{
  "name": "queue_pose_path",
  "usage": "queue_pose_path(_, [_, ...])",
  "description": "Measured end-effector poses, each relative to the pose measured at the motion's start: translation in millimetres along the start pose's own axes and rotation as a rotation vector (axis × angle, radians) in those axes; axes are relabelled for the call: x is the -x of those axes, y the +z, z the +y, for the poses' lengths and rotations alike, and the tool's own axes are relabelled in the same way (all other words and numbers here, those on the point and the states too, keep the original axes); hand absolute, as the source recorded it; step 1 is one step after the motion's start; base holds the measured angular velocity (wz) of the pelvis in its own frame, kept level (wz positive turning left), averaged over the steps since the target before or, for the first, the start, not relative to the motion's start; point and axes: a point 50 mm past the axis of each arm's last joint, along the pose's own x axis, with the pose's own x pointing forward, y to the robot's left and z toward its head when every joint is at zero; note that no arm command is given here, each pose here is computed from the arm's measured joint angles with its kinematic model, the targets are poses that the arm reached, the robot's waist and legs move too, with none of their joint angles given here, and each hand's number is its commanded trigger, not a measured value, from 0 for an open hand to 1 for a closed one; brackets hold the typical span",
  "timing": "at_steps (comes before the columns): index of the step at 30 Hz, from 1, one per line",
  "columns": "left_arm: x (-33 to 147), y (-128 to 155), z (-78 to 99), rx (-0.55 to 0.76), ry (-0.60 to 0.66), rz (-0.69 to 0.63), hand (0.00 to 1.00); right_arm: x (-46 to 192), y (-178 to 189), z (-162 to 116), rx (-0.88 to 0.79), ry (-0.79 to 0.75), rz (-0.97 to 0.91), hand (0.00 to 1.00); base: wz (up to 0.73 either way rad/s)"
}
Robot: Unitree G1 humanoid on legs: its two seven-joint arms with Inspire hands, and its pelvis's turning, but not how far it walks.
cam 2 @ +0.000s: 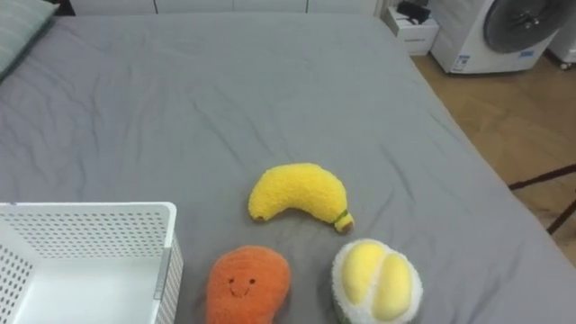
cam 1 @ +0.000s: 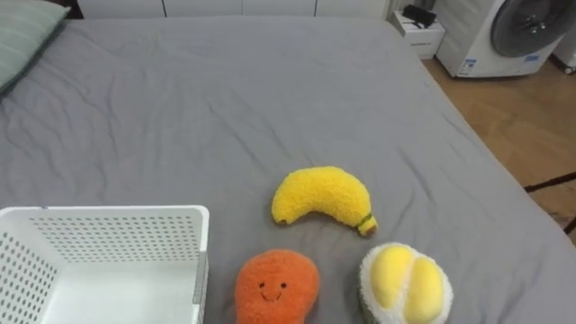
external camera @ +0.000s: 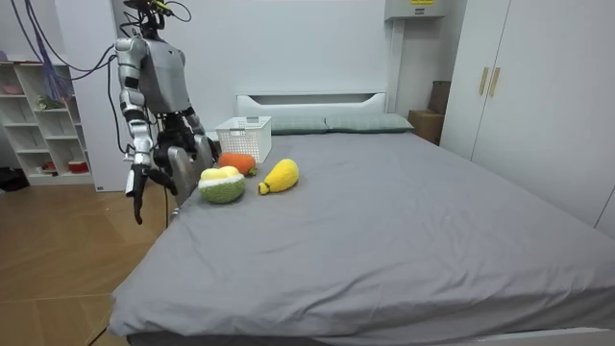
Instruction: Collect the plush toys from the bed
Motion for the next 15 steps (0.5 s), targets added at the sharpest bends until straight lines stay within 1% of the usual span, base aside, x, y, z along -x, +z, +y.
queue_pose_path(1, [0.0,0,0.0,0.000,0.000,0.000,0.00,1,4,2,-0.005,0.000,-0.015,0.00,-0.11])
queue_pose_path(4, [0.2,2,-1.1,-0.016,-0.008,-0.006,0.00,6,32,17,-0.031,0.027,-0.122,0.00,-0.19])
queue_pose_path(6, [0.0,1,-0.3,-0.041,-0.012,-0.007,0.00,14,59,27,-0.013,0.040,-0.252,0.00,-0.08])
queue_pose_path(7, [0.0,2,-0.4,-0.045,-0.012,-0.008,0.00,16,64,29,-0.012,0.039,-0.278,0.00,0.00])
queue_pose_path(9, [0.2,2,-1.6,-0.062,-0.017,-0.014,0.00,27,83,36,0.007,0.049,-0.383,0.00,0.04])
queue_pose_path(10, [0.3,2,-1.8,-0.068,-0.018,-0.015,0.00,30,86,38,0.019,0.053,-0.410,0.00,0.00])
queue_pose_path(12, [0.5,2,-2.8,-0.080,-0.021,-0.018,0.00,45,101,45,0.052,0.083,-0.525,0.00,0.00])
queue_pose_path(13, [0.5,2,-3.0,-0.084,-0.022,-0.019,0.00,49,104,48,0.057,0.093,-0.552,0.00,0.00])
queue_pose_path(15, [0.7,3,-3.5,-0.095,-0.021,-0.022,0.00,62,115,59,0.127,0.119,-0.660,0.00,0.00])
